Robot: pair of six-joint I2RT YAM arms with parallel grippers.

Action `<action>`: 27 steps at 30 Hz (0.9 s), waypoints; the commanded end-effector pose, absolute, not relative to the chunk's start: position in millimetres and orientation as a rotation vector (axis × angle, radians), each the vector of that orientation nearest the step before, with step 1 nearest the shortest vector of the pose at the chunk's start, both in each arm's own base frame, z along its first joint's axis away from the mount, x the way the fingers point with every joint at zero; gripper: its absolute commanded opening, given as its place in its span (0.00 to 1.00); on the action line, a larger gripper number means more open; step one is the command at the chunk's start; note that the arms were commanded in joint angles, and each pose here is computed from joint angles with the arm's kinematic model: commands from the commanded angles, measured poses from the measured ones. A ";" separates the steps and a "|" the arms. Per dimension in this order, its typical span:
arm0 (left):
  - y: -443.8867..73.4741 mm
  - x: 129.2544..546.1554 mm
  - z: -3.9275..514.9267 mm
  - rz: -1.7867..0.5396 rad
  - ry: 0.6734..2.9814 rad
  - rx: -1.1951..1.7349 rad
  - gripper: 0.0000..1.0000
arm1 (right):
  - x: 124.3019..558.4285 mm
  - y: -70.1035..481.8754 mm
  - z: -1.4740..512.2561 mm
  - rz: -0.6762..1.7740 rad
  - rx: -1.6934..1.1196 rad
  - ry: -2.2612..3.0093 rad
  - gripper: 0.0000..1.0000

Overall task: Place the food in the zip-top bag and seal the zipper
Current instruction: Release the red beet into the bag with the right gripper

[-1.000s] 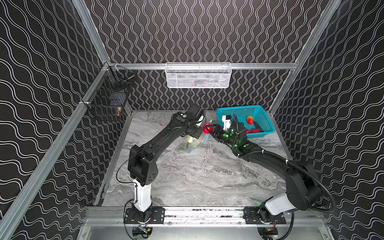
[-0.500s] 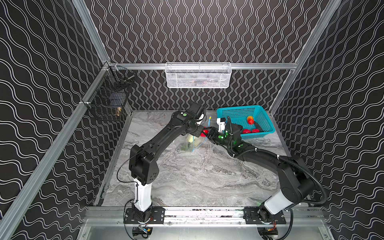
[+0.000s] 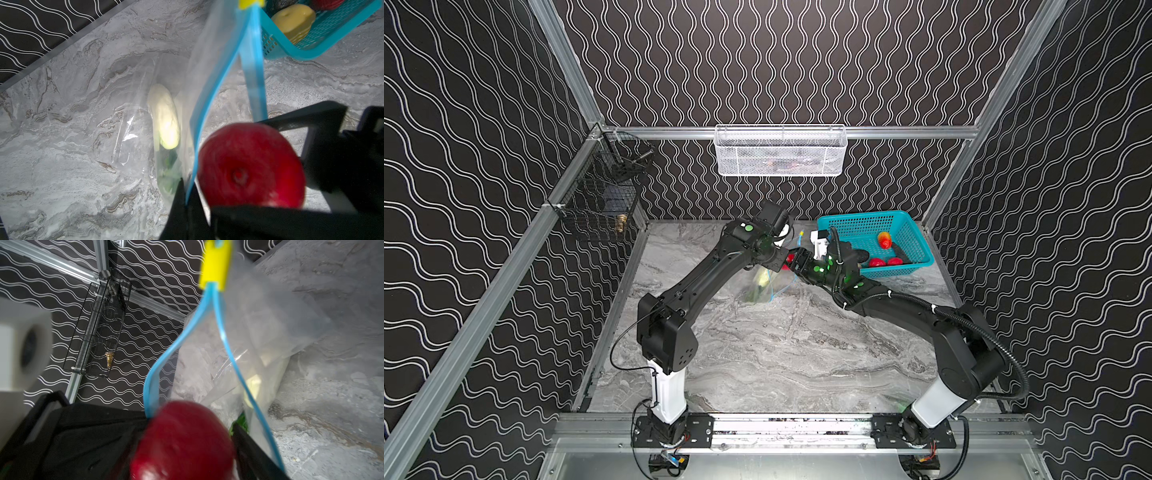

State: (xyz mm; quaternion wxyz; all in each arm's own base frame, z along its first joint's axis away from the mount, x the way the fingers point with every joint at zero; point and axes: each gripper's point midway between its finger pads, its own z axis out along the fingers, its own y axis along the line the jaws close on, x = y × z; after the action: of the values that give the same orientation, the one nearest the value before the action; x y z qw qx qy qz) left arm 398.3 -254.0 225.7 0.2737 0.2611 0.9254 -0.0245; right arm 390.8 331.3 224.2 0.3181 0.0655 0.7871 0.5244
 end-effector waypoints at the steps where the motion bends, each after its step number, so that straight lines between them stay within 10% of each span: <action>1: -256.7 399.7 231.7 -0.087 2.478 0.686 0.00 | 389.4 337.0 237.1 1.390 0.114 2.035 0.81; 27: -221.4 429.7 260.1 0.254 2.335 0.644 0.00 | 371.1 303.1 246.9 1.246 0.192 2.081 0.81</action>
State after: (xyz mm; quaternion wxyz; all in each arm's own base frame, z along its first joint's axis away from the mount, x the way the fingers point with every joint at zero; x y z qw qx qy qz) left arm 420.4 -232.0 254.9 0.3327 0.2481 0.9082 0.0542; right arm 370.3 308.2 253.6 0.3533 0.0639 0.7860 0.5032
